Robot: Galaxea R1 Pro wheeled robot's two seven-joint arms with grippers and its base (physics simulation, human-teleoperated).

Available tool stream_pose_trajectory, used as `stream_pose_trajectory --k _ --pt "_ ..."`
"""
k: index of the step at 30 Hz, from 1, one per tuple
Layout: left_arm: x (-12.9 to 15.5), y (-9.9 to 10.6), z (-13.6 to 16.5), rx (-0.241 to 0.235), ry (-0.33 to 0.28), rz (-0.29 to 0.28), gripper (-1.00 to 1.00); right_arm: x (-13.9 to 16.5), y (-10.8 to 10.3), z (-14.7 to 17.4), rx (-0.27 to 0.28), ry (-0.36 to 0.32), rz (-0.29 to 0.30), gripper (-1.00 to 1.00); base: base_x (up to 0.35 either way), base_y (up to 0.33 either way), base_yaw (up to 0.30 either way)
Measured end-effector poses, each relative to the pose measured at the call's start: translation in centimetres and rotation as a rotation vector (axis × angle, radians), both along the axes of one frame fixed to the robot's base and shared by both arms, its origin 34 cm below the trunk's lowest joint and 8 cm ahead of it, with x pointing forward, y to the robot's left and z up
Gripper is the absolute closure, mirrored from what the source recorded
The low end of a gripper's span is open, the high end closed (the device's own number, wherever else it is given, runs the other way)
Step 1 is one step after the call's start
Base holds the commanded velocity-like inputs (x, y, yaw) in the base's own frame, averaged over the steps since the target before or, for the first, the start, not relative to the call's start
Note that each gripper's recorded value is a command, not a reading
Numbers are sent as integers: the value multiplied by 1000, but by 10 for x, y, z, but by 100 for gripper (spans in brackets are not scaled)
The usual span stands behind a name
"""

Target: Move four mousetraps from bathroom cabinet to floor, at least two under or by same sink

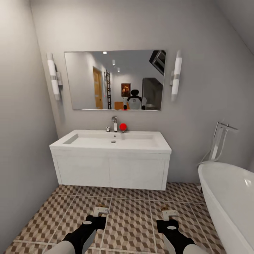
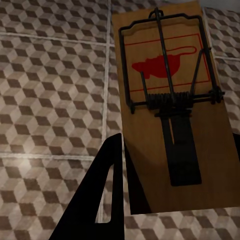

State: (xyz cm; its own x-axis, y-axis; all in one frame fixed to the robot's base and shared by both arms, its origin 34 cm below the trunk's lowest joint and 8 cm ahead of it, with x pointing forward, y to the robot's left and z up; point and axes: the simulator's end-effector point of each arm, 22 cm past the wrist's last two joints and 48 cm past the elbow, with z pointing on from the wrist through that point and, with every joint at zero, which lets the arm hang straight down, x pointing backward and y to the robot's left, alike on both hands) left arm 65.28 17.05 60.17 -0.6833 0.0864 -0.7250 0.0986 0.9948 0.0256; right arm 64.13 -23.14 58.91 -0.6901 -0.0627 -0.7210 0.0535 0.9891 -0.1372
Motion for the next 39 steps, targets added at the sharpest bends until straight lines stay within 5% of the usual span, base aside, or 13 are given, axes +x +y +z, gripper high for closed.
stream_pose_trajectory --k 39 --pt "-11 1 -77 -3 0 4 100 -8 1 -73 -2 -21 6 100 0 0 0"
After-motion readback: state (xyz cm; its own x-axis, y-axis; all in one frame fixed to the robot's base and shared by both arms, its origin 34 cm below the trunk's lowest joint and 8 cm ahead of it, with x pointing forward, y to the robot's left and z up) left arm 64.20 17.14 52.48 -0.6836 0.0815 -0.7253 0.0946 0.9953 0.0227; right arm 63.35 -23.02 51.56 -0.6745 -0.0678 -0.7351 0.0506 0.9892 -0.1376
